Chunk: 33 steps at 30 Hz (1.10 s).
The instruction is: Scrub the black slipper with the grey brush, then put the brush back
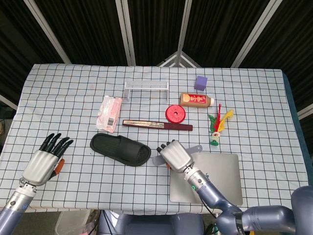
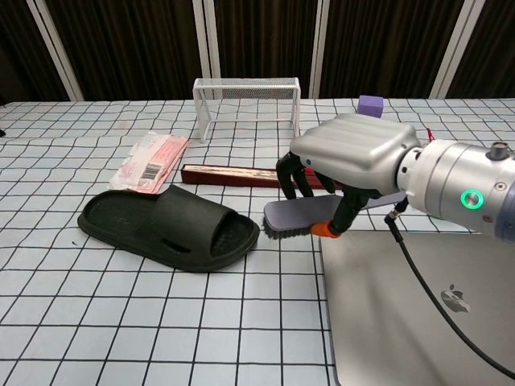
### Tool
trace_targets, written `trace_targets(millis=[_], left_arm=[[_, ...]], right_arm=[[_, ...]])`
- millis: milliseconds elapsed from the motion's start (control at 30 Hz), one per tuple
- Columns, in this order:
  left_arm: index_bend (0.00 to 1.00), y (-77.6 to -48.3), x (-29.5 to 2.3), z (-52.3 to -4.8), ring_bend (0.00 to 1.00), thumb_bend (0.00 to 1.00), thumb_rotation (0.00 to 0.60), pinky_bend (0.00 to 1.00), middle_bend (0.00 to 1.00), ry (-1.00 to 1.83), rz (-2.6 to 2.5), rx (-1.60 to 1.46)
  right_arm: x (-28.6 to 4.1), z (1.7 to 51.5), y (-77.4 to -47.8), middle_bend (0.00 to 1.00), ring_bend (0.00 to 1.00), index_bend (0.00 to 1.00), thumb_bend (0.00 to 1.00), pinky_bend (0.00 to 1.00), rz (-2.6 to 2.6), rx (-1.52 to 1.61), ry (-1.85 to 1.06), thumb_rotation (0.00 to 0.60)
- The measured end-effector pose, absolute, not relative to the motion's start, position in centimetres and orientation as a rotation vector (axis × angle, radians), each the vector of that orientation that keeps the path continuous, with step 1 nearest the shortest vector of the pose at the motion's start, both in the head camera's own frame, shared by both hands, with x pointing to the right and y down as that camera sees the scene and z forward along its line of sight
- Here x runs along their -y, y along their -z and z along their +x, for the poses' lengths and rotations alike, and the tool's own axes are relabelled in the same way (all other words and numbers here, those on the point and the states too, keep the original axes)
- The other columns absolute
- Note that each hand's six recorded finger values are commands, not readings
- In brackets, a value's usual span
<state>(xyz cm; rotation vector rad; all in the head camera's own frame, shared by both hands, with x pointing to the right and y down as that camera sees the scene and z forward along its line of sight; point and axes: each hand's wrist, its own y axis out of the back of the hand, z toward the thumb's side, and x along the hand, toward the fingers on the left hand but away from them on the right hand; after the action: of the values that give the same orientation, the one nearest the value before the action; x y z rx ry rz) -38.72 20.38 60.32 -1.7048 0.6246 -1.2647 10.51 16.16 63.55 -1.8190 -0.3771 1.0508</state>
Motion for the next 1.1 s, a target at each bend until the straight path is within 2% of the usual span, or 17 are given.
trace_targets(millis=[67,167,633,767,833,1100], left_arm=[[0.12,-60.9,-19.9,-38.1,0.04,0.59,0.6,0.02,0.13,1.258,-1.728,-0.592],[0.13,-61.8,-19.3,-36.9,0.05,0.58,0.6,0.02,0.15,1.25,-1.764,-0.532],[0.15,-66.8,-18.0,-35.2,0.06,0.63,0.6,0.03,0.17,1.341,-1.786,-0.356],[0.15,-67.7,-18.2,-34.8,0.06,0.67,0.6,0.03,0.17,1.339,-1.778,-0.321],[0.15,-68.1,-18.5,-34.5,0.06,0.67,0.6,0.03,0.16,1.334,-1.785,-0.296],[0.17,-70.0,-19.5,-34.4,0.02,0.68,0.6,0.03,0.1,1.342,-1.792,-0.217]], right_arm=[[-16.0,10.1,-63.3,0.7,0.55,0.79,0.65,0.6,-1.818,0.38,-1.045,0.6],[-15.7,9.6,-63.0,0.7,0.55,0.79,0.65,0.6,-1.819,0.386,-1.042,0.6],[-15.2,6.7,-62.8,0.7,0.55,0.79,0.65,0.62,-1.846,0.382,-1.005,0.6],[-15.3,5.6,-62.8,0.7,0.55,0.79,0.67,0.62,-1.855,0.378,-0.99,0.6],[-15.3,5.4,-62.9,0.7,0.55,0.79,0.71,0.62,-1.857,0.377,-0.991,0.6],[-14.6,5.5,-63.0,0.7,0.55,0.79,0.72,0.62,-1.849,0.384,-1.005,0.6]])
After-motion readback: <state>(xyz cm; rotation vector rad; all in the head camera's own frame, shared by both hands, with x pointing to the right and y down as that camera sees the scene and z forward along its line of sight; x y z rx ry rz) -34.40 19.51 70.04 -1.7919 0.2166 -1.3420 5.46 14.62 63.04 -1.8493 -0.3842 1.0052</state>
